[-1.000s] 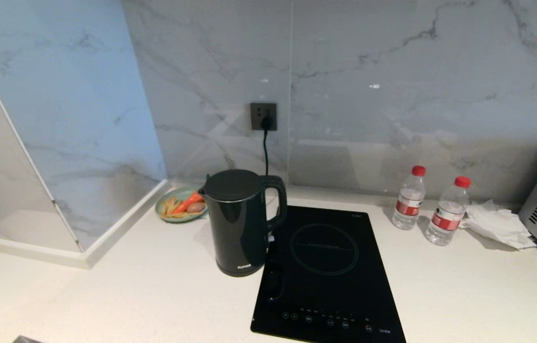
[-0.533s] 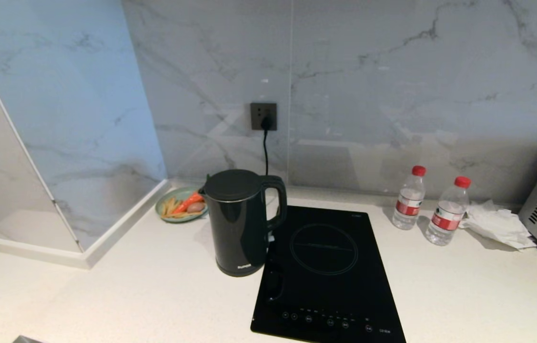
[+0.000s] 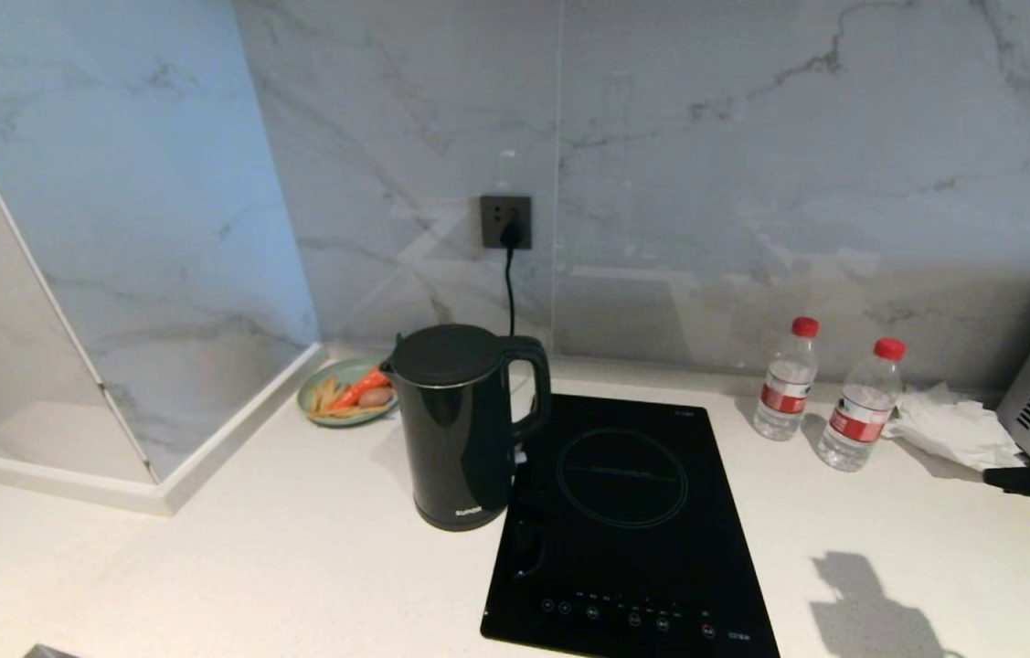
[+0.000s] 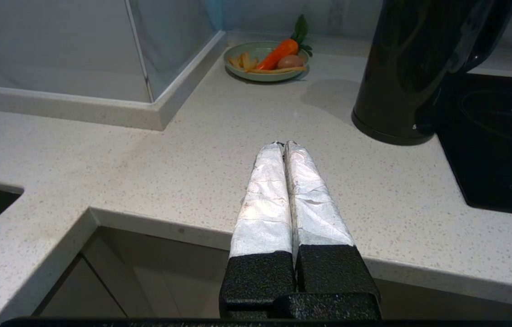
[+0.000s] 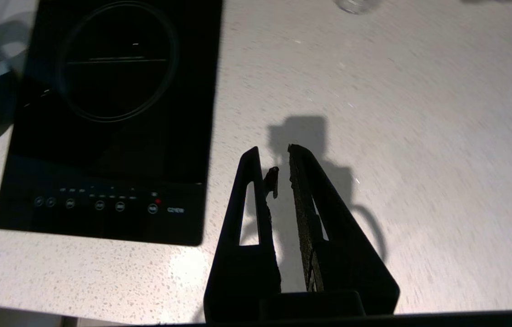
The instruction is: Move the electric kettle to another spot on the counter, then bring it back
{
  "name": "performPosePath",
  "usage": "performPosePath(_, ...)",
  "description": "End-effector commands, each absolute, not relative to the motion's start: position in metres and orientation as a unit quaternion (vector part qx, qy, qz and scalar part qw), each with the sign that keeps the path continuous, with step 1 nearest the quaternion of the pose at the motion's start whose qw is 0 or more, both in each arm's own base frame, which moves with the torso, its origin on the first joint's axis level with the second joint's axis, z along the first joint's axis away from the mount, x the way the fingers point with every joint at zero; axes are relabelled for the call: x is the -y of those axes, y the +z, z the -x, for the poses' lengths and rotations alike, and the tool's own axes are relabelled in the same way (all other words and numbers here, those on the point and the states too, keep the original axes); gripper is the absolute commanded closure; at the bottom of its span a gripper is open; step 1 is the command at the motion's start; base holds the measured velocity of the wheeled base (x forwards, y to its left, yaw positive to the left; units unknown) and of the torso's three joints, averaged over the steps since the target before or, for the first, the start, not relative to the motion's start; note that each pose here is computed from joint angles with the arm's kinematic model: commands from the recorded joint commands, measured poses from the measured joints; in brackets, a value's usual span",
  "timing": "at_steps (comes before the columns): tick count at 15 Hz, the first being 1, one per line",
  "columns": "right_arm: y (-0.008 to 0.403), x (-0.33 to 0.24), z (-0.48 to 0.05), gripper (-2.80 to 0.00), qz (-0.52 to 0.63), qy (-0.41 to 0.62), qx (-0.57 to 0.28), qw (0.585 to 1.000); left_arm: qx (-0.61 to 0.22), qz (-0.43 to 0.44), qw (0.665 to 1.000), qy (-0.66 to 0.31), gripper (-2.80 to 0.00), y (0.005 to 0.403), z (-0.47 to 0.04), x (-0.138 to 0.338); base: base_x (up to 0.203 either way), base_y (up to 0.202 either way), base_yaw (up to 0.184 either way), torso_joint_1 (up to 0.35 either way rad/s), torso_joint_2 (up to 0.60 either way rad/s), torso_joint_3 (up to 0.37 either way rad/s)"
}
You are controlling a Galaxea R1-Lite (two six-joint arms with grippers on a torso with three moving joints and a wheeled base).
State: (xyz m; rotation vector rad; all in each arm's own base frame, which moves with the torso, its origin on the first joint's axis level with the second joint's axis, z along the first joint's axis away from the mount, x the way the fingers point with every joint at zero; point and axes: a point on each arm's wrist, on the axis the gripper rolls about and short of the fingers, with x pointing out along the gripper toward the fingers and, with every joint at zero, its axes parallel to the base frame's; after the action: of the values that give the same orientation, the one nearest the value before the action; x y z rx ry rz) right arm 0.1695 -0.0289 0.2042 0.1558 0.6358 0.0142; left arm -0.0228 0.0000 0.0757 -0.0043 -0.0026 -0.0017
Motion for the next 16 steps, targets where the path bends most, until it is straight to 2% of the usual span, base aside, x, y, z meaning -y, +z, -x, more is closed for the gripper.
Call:
performPosePath(1,0.185,0.035,-0.202,0.0,-0.072,0.035,-0.348,0.934,0.001,0.002,1.0,-0.001,0.0,0.075,0.023,0.0,0.0,0.0,0.0,0.0,0.0,0.0)
performPosePath(4,0.166,0.018,-0.232,0.0,-0.045,0.09,-0.363,0.926,0.001,0.002,1.0,-0.001,0.0,0.075,0.023,0.0,0.0,0.0,0.0,0.0,0.0,0.0)
performPosePath(10,0.141,0.002,-0.302,0.0,-0.018,0.153,-0.313,0.937,0.001,0.002,1.0,-0.001,0.0,0.075,0.023,0.0,0.0,0.0,0.0,0.0,0.0,0.0)
performPosePath(13,0.112,-0.006,-0.341,0.0,0.002,0.192,-0.333,0.923,0.001,0.002,1.0,-0.001,0.0,0.075,0.023,0.0,0.0,0.0,0.0,0.0,0.0,0.0)
performPosePath(16,0.081,-0.052,-0.36,0.0,0.03,0.282,-0.353,0.892,0.001,0.002,1.0,-0.001,0.0,0.075,0.023,0.0,0.0,0.0,0.0,0.0,0.0,0.0)
